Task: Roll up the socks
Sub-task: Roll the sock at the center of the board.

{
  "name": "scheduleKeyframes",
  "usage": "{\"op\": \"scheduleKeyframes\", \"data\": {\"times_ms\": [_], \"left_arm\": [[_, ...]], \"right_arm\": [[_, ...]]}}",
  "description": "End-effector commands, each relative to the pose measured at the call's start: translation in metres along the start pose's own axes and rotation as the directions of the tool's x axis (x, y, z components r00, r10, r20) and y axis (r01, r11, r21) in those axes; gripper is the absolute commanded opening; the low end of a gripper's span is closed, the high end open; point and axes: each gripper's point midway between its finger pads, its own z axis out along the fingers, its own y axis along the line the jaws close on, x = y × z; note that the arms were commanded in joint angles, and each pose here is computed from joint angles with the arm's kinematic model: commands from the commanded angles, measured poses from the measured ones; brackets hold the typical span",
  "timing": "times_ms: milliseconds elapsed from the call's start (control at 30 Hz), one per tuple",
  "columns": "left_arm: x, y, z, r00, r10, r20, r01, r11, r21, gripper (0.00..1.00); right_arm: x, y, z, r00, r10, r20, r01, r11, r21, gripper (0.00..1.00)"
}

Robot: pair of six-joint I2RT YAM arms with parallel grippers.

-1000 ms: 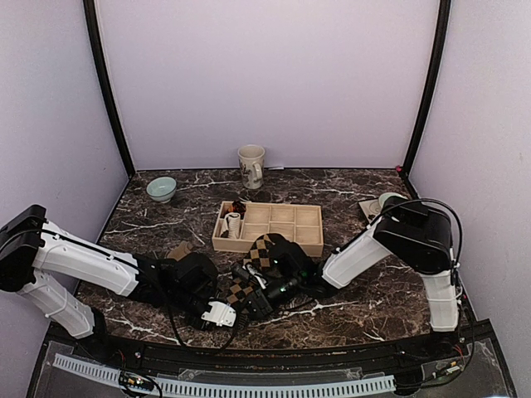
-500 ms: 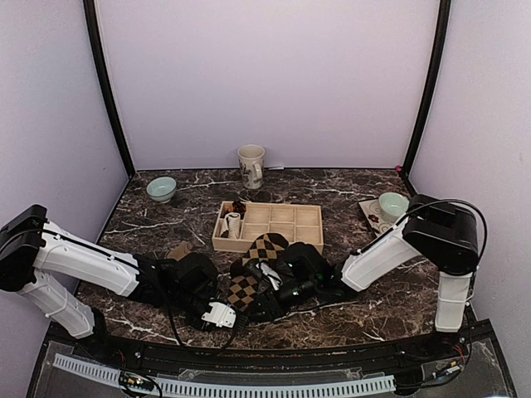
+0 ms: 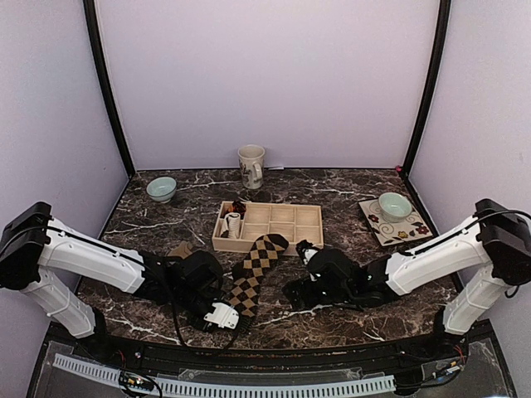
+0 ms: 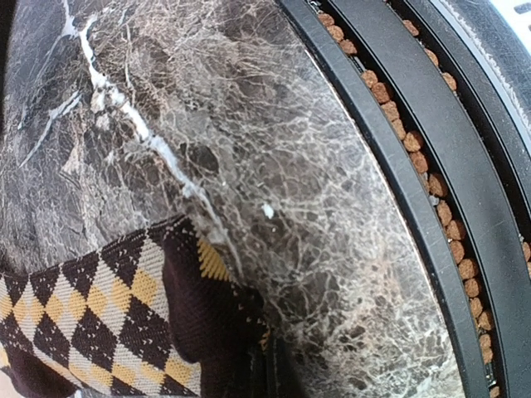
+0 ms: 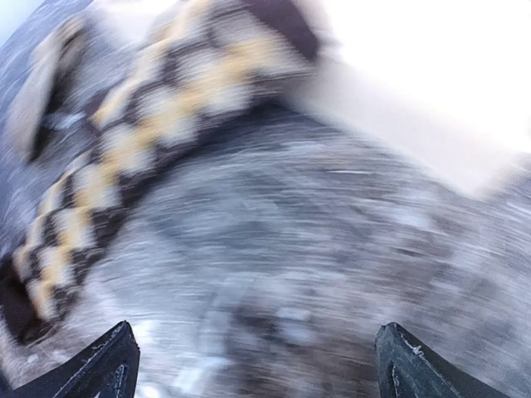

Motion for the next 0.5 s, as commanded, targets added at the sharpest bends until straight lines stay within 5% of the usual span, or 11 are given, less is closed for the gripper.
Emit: {"op": "scheduleKeyframes", "data": {"times_ms": [0, 100, 367, 467], "left_arm": [[0.008, -0.023, 0.003, 1.000, -0.012, -0.028, 0.015, 0.994, 0.108, 0.01], [0.008, -0.024, 0.003, 0.999, -0.020, -0.028, 0.024, 0.992, 0.127, 0.01], [0.003, -0.022, 0.001, 0.997, -0.076, -0.001, 0.075, 0.981, 0.180, 0.00], [0.004, -0.020, -0.002, 0.994, -0.108, 0.014, 0.104, 0.976, 0.190, 0.00]], "right_arm": [[-0.011, -0.054, -0.024, 0.979, 0.132, 0.155, -0.162, 0.965, 0.205, 0.99], [-0.016, -0.044, -0.027, 0.975, 0.136, 0.174, -0.159, 0.978, 0.131, 0.99], [-0.052, -0.001, -0.059, 0.934, -0.080, 0.348, 0.106, 0.993, -0.057, 0.99], [-0.055, 0.016, -0.077, 0.867, -0.264, 0.422, 0.269, 0.962, 0.051, 0.99]]}}
